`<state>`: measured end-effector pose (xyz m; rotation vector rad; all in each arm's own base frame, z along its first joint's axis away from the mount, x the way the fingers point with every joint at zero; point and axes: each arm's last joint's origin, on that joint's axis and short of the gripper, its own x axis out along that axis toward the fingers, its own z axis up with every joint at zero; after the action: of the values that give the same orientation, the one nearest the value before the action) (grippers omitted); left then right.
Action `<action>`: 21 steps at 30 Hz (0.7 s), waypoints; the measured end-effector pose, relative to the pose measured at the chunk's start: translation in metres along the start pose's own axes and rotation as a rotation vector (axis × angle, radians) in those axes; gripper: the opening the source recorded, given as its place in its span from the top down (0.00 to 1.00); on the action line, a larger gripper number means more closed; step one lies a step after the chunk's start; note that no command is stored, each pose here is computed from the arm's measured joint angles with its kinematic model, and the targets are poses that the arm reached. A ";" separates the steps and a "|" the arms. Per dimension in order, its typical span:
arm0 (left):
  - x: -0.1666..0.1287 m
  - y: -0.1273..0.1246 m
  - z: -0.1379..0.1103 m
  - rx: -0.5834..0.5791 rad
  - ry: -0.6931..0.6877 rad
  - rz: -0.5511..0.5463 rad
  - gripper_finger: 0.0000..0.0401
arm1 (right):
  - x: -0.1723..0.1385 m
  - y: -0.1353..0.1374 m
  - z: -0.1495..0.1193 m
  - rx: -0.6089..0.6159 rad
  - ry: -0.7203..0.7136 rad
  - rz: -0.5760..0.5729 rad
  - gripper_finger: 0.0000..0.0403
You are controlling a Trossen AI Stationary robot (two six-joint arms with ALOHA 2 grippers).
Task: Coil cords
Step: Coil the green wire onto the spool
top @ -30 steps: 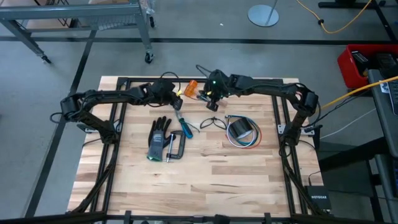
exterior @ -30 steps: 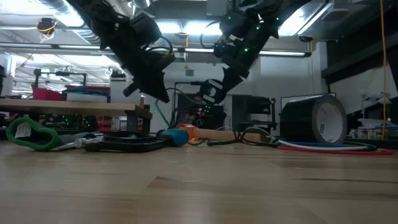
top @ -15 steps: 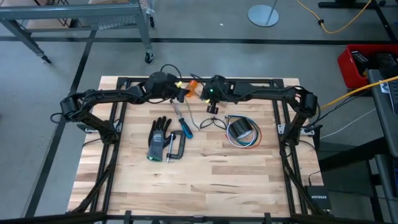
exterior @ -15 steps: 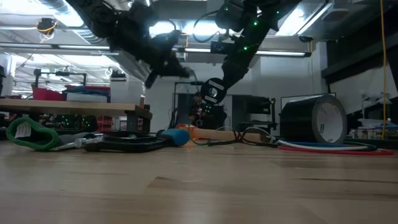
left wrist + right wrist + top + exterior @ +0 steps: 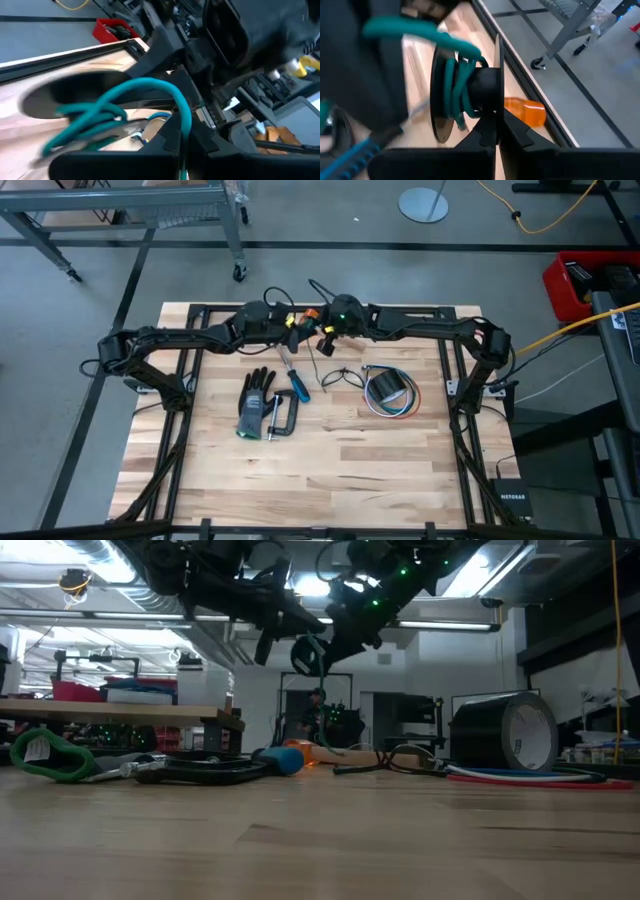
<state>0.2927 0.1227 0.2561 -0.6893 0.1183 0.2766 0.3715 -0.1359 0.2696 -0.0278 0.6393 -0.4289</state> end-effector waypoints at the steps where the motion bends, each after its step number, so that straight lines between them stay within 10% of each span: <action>1: 0.000 -0.002 -0.001 0.002 0.001 -0.007 1.00 | 0.000 0.000 0.001 0.019 -0.012 0.000 0.98; 11: 0.003 -0.013 -0.013 0.081 0.031 0.004 1.00 | 0.000 -0.010 0.010 0.197 -0.107 -0.045 0.98; 21: 0.003 -0.012 -0.024 0.330 0.027 0.236 1.00 | 0.003 -0.038 0.011 0.341 -0.159 0.086 0.98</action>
<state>0.2986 0.0988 0.2442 -0.3505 0.2659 0.4622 0.3655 -0.1728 0.2823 0.2864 0.4033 -0.4429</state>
